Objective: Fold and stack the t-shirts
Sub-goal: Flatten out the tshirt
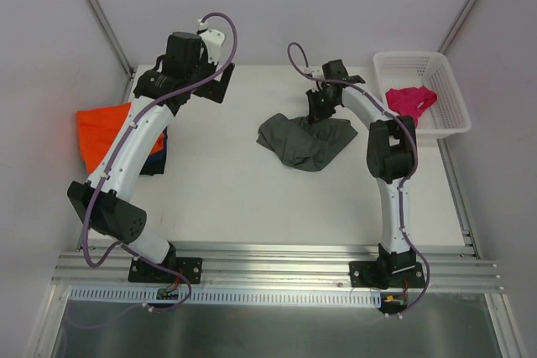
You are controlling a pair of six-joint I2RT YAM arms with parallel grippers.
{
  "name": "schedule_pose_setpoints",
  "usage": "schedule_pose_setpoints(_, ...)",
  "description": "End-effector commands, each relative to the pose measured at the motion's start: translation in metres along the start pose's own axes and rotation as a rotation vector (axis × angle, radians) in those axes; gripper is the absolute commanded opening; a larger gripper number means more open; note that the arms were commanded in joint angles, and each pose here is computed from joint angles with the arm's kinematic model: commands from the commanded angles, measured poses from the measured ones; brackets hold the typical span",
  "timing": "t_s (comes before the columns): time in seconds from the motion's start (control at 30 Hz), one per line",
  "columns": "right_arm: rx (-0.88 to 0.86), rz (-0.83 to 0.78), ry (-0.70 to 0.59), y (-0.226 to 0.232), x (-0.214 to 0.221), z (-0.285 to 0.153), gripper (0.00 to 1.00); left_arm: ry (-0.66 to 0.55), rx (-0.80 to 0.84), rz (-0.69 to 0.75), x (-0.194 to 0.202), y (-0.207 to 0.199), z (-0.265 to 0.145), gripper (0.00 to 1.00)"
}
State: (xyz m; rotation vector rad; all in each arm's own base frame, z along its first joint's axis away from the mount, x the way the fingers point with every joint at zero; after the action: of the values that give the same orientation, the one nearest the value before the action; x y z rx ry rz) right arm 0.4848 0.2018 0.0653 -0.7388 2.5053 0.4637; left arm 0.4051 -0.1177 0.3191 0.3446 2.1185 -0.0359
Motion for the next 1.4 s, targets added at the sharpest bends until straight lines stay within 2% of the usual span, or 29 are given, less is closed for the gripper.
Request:
schedule_pose_setpoints(0.0, 0.042, -0.035, -0.028, -0.002, -0.013, -0.011, 0.01, -0.051, -0.037, -0.009, -0.009, 0.013, -0.017, 0.99)
schedule_pose_setpoints(0.1, 0.071, -0.061, -0.062, -0.006, -0.025, -0.035, 0.01, -0.038, -0.035, -0.014, -0.004, 0.014, -0.015, 0.99)
schedule_pose_setpoints(0.2, 0.138, -0.112, -0.141, -0.005, -0.053, -0.081, 0.01, -0.027, -0.043, -0.031, 0.0, 0.018, -0.012, 0.99)
schedule_pose_setpoints(0.33, 0.149, -0.163, -0.251, 0.014, -0.09, -0.151, 0.01, -0.029, -0.079, -0.169, 0.003, 0.041, -0.009, 0.99)
schedule_pose_setpoints(0.43, 0.139, -0.183, -0.359, 0.034, -0.114, -0.2, 0.01, -0.061, -0.182, -0.276, -0.004, 0.083, -0.013, 0.99)
schedule_pose_setpoints(0.6, 0.045, -0.256, -0.558, 0.094, -0.142, -0.267, 0.0, -0.142, -0.294, -0.374, -0.023, 0.139, -0.032, 0.99)
schedule_pose_setpoints(0.7, -0.07, -0.316, -0.707, 0.145, -0.159, -0.315, 0.01, -0.157, -0.321, -0.386, -0.025, 0.152, -0.037, 0.99)
schedule_pose_setpoints(0.87, -0.294, -0.401, -0.915, 0.228, -0.166, -0.397, 0.01, -0.154, -0.311, -0.426, -0.024, 0.15, -0.033, 0.99)
schedule_pose_setpoints(0.97, -0.328, -0.405, -0.994, 0.242, -0.162, -0.434, 0.01, -0.158, -0.317, -0.441, -0.025, 0.151, -0.031, 0.99)
schedule_pose_setpoints(1.07, -0.264, -0.455, -0.949, 0.233, -0.134, -0.434, 0.01, -0.168, -0.317, -0.437, -0.03, 0.152, -0.031, 0.99)
schedule_pose_setpoints(1.1, -0.263, -0.412, -0.834, 0.22, -0.113, -0.397, 0.01, -0.169, -0.315, -0.438, -0.03, 0.152, -0.03, 0.99)
schedule_pose_setpoints(1.17, -0.243, -0.372, -0.744, 0.202, -0.088, -0.376, 0.01, -0.172, -0.314, -0.438, -0.032, 0.153, -0.029, 0.99)
schedule_pose_setpoints(1.23, -0.259, -0.293, -0.601, 0.186, -0.05, -0.349, 0.0, -0.167, -0.315, -0.437, -0.032, 0.154, -0.026, 0.99)
schedule_pose_setpoints(1.37, -0.307, -0.156, -0.382, 0.172, 0.003, -0.321, 0.01, -0.168, -0.309, -0.436, -0.034, 0.153, -0.024, 0.99)
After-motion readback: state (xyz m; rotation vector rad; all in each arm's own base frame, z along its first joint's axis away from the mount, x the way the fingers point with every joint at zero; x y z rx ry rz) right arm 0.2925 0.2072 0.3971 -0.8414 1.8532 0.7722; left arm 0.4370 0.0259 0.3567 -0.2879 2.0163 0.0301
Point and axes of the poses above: each gripper's point midway between its finger pads, its own z axis out along the fingers, its own y axis along the line the jaws close on, x = y × z, the point moved 1 cm from there along -z, back along the fingers, and after that the axes turned 7 degrees about -z, right-handed, at the moved point
